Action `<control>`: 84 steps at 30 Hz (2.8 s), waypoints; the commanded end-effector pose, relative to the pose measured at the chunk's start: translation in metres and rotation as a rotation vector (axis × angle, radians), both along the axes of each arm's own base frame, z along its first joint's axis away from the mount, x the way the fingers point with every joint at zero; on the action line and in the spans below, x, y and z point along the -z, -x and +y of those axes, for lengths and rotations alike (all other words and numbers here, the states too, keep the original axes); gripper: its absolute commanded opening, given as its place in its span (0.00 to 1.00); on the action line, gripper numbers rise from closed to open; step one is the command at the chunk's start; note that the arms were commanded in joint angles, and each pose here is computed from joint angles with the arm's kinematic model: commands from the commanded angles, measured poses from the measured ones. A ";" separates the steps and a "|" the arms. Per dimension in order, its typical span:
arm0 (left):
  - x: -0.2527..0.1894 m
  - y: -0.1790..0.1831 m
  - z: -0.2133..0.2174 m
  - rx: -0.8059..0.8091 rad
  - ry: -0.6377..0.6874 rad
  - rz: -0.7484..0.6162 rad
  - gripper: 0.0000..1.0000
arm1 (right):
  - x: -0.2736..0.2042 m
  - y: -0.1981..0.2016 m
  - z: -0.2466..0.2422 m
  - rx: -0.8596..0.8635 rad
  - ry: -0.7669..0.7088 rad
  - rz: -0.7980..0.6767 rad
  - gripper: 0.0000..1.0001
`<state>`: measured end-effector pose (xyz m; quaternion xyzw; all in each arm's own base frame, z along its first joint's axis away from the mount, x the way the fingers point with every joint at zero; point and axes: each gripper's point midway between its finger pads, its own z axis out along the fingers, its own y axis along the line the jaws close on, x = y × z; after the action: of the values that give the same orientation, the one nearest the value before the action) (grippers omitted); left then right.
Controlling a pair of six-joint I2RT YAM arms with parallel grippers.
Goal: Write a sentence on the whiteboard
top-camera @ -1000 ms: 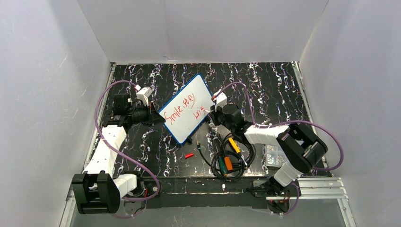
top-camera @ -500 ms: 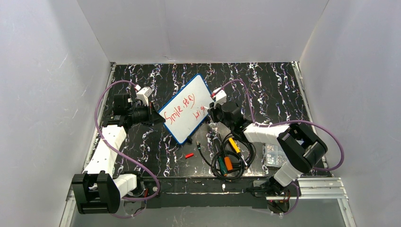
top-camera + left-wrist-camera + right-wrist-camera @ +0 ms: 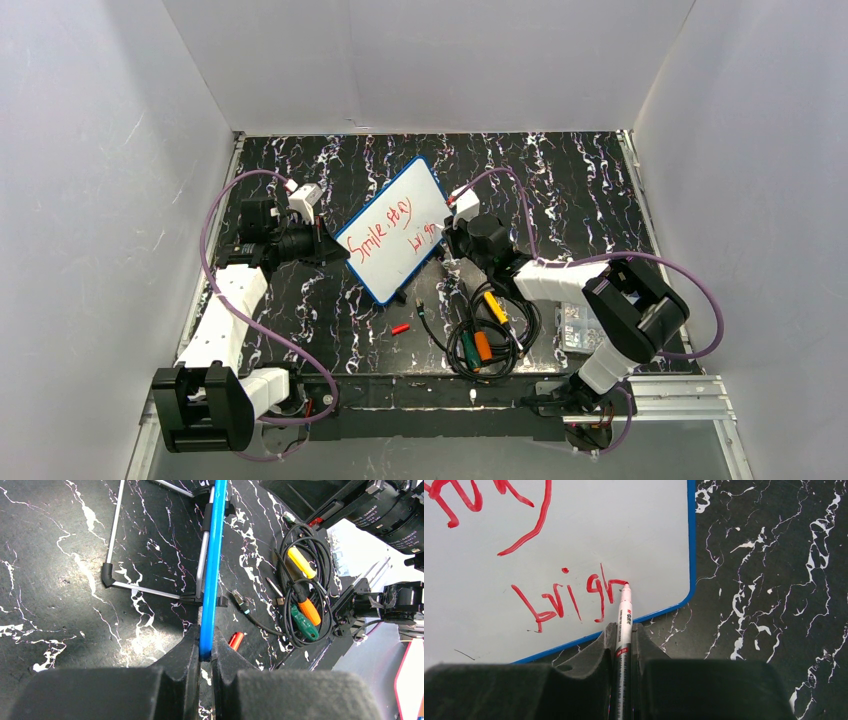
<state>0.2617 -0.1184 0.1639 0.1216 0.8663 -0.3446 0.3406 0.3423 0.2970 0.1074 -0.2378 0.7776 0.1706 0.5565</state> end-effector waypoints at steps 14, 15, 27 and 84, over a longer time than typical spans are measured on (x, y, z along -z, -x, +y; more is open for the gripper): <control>0.009 0.008 0.002 0.014 -0.037 0.033 0.00 | -0.010 0.005 -0.003 0.000 -0.025 -0.020 0.01; 0.009 0.008 0.002 0.014 -0.037 0.033 0.00 | -0.014 0.004 -0.003 0.001 -0.031 -0.028 0.01; 0.009 0.008 0.002 0.013 -0.039 0.033 0.00 | -0.039 -0.010 0.004 0.021 -0.051 -0.092 0.01; 0.009 0.008 0.001 0.016 -0.034 0.033 0.00 | -0.017 -0.009 0.005 0.016 -0.032 -0.052 0.01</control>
<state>0.2616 -0.1184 0.1639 0.1215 0.8663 -0.3451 0.3402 0.3578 0.3002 0.1252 -0.2296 0.7637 0.1562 0.5828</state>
